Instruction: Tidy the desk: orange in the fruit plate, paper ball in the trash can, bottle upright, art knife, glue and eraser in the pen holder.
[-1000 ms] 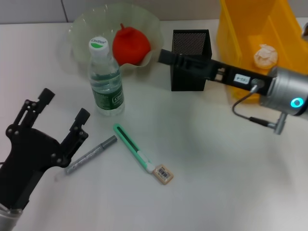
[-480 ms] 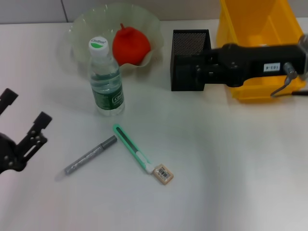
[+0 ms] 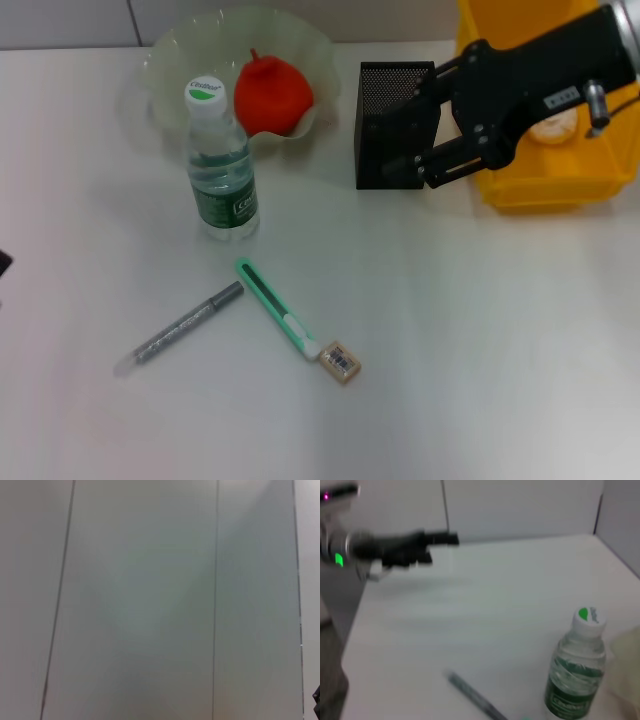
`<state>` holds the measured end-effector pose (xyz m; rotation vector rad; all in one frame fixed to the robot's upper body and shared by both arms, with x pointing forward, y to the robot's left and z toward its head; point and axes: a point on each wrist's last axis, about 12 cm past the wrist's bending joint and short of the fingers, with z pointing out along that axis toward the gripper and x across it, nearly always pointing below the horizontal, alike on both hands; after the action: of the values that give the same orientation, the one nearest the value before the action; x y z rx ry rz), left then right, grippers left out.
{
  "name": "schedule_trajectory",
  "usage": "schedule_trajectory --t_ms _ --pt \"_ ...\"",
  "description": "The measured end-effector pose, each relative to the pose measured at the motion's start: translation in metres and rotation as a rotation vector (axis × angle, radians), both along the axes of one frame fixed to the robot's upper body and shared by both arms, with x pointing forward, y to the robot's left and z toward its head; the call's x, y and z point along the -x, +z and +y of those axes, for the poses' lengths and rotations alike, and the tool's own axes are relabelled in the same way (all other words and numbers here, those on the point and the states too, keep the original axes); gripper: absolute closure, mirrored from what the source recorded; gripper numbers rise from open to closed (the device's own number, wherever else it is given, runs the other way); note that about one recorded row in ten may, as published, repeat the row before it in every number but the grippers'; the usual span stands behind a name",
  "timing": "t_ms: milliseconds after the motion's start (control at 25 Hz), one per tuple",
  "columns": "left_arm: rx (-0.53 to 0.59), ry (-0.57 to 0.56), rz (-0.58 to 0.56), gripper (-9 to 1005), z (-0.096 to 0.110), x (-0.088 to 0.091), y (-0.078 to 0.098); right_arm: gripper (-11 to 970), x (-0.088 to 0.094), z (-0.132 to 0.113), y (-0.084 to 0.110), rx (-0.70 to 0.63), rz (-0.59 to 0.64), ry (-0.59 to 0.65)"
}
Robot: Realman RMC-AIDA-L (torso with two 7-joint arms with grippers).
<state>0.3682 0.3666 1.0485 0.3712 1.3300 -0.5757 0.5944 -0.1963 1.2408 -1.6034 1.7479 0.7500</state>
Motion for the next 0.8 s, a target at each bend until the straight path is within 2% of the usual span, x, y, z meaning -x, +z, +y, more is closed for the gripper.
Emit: schedule_trajectory --t_ms 120,160,200,320,360,400,440,480,560,640,760,800 --pt "0.01 0.018 0.024 194 0.009 0.005 0.002 387 -0.007 0.015 0.008 0.09 -0.071 0.07" --pt "0.014 0.027 0.027 194 0.011 0.007 0.003 346 -0.011 0.029 0.01 0.15 -0.083 0.112" --pt "0.014 0.027 0.027 194 0.011 0.007 0.003 346 -0.011 0.029 0.01 0.15 -0.083 0.112" --pt "0.016 0.038 0.028 194 0.012 0.009 0.003 347 -0.014 0.057 0.005 0.29 -0.037 0.177" --pt "0.016 0.038 0.028 194 0.012 0.009 0.003 348 -0.011 0.073 -0.003 0.367 0.012 0.197" --pt "0.017 0.065 0.035 194 0.016 0.016 0.002 348 -0.011 0.073 -0.003 0.367 0.012 0.197" --pt "0.017 0.072 0.039 194 0.015 0.019 0.001 348 -0.008 0.088 -0.012 0.426 0.064 0.204" --pt "0.017 0.072 0.039 194 0.015 0.019 0.001 349 -0.008 0.088 -0.012 0.426 0.064 0.204" --pt "0.012 0.079 0.04 194 0.015 0.021 0.0 349 -0.005 0.109 -0.024 0.474 0.136 0.154" --pt "0.009 0.077 0.04 194 0.016 0.022 0.0 350 -0.004 0.116 -0.027 0.488 0.153 0.128" --pt "-0.005 0.072 0.038 194 0.018 0.021 0.001 351 -0.006 0.134 -0.04 0.539 0.189 -0.009" --pt "-0.005 0.072 0.038 194 0.018 0.021 0.001 351 -0.006 0.134 -0.04 0.539 0.189 -0.009"
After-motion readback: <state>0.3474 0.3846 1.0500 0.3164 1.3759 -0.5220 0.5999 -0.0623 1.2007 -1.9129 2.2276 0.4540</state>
